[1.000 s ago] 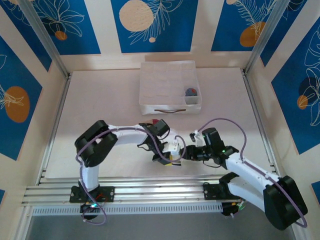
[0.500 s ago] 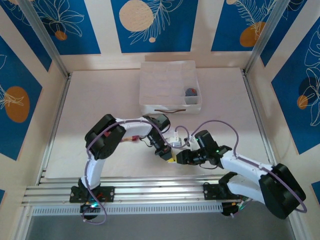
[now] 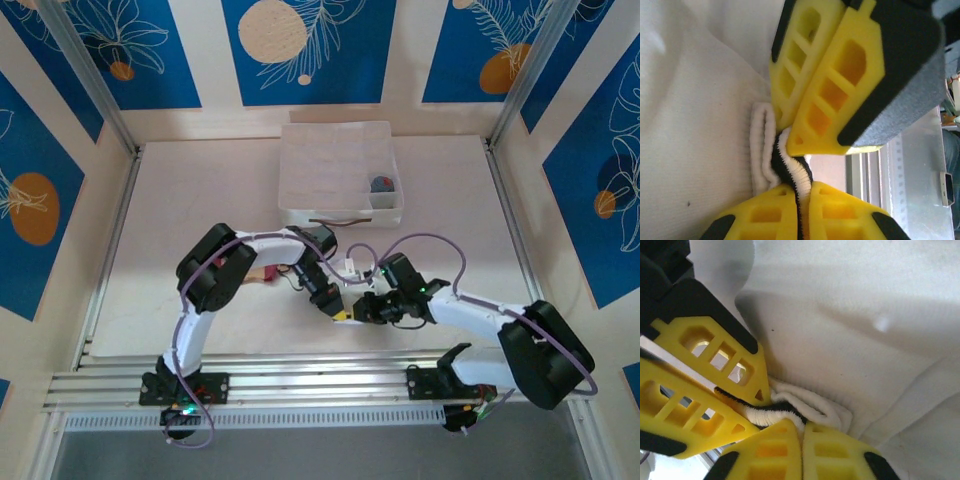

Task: Roll the socks

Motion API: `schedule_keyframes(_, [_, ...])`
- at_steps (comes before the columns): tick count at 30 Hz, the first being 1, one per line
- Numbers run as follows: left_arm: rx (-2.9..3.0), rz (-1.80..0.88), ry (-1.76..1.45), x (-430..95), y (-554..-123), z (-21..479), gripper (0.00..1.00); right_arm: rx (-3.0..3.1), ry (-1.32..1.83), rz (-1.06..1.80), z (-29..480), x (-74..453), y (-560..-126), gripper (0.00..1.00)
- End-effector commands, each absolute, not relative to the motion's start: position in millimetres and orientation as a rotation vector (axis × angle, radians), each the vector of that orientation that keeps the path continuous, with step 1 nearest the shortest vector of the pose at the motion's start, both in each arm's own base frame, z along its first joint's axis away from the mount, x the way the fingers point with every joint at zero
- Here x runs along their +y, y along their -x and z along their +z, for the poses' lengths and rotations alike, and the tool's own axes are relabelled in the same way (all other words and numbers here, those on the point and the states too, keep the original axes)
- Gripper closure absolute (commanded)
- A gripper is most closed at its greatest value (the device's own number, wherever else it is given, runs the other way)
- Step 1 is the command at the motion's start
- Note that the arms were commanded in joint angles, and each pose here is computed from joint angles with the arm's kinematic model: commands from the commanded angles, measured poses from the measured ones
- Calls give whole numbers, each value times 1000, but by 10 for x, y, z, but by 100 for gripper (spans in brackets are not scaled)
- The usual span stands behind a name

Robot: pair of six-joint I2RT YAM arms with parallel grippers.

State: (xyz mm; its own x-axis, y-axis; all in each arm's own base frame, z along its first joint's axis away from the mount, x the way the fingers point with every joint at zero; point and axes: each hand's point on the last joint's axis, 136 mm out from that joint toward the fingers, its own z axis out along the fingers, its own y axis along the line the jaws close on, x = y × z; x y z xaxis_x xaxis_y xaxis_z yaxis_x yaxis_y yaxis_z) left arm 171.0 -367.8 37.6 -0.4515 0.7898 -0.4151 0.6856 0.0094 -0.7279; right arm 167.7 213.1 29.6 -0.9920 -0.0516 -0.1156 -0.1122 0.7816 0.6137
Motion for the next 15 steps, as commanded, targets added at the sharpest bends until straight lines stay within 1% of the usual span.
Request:
schedule_keyframes(1, [-2267,1385,1674,-3649,-1865,300,83,2999,95,840,143,1990,-1618,100])
schedule_keyframes(3, [-2331,1385,1768,-3643,-1925,346,75,3049,70,797,127,1945,-1625,100])
schedule_keyframes(5, [-2357,1419,1857,-3631,-1939,436,72,3085,53,788,128,1920,-1637,100])
schedule_keyframes(9, [-2387,1524,2082,-3605,-1917,650,61,3147,28,790,111,1888,-1653,100])
schedule_keyframes(11, [-2404,1580,2215,-3580,-1887,747,57,3168,32,788,113,1892,-1673,100])
schedule_keyframes(13, [-2442,1590,2360,-3549,-1870,810,53,3178,55,797,123,1923,-1695,100])
schedule_keyframes(15, [-2473,1564,2532,-3510,-1847,848,51,3187,75,814,134,1961,-1716,100])
